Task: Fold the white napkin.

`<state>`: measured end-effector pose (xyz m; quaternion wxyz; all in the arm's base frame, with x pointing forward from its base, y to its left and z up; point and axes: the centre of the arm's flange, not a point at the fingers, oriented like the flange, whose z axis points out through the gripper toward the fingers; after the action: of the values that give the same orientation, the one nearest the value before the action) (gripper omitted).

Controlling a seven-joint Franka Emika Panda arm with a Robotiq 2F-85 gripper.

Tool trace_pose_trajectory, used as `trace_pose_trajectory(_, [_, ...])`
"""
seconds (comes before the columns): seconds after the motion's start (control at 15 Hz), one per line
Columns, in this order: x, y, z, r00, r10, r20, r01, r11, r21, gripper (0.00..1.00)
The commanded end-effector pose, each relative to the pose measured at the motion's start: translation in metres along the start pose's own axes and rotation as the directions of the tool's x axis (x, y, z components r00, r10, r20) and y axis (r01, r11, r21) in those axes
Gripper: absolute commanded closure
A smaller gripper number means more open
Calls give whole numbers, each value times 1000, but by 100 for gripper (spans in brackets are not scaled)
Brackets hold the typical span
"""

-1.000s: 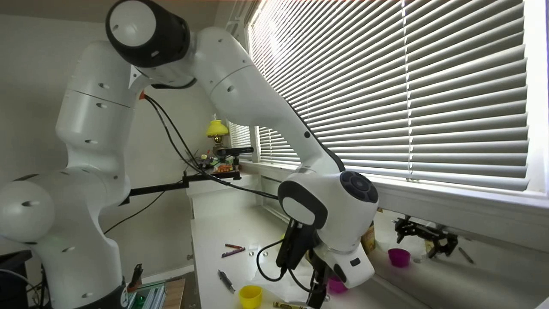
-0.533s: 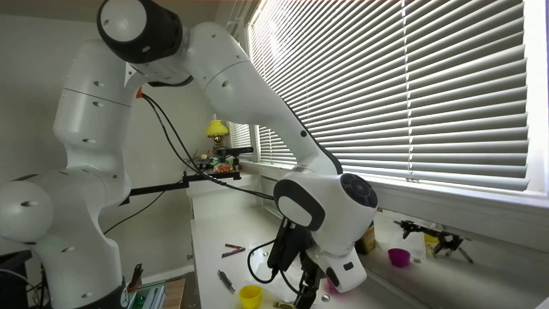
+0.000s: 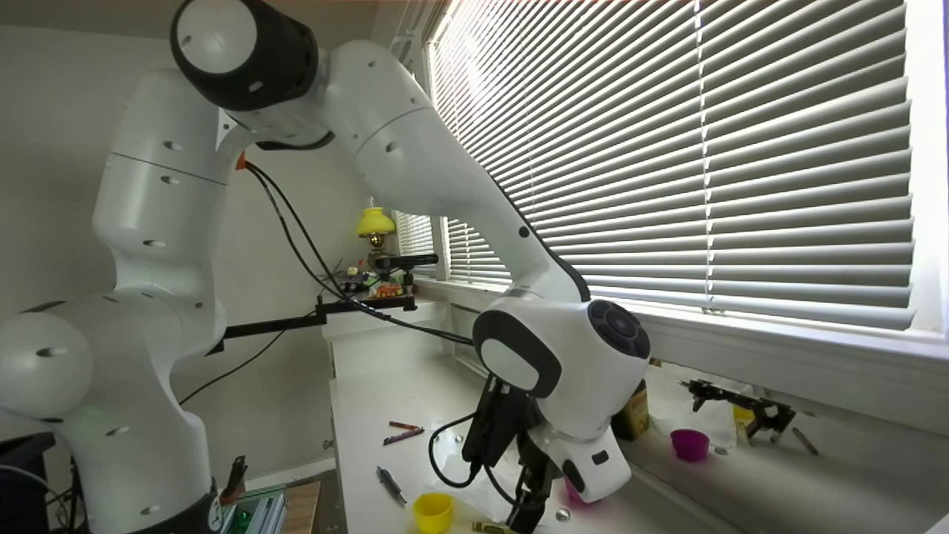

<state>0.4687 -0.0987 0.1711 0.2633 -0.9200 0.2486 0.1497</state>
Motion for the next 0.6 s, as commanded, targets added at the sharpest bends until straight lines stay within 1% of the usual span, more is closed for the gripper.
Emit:
trace_pose_trajectory(0.0, [6,-4,4,1000,-4,11,4,1000,0,0])
trace_pose_trajectory(0.33, [15,-10,10,1000,7,17,-6,1000,-7,0])
trace_pose_trajectory(0.4, [5,-5,6,1000,-6,8,6,1000,-2,0])
trace_pose_trajectory(0.53, [8,-5,9,1000,-5,11,5,1000,-4,0])
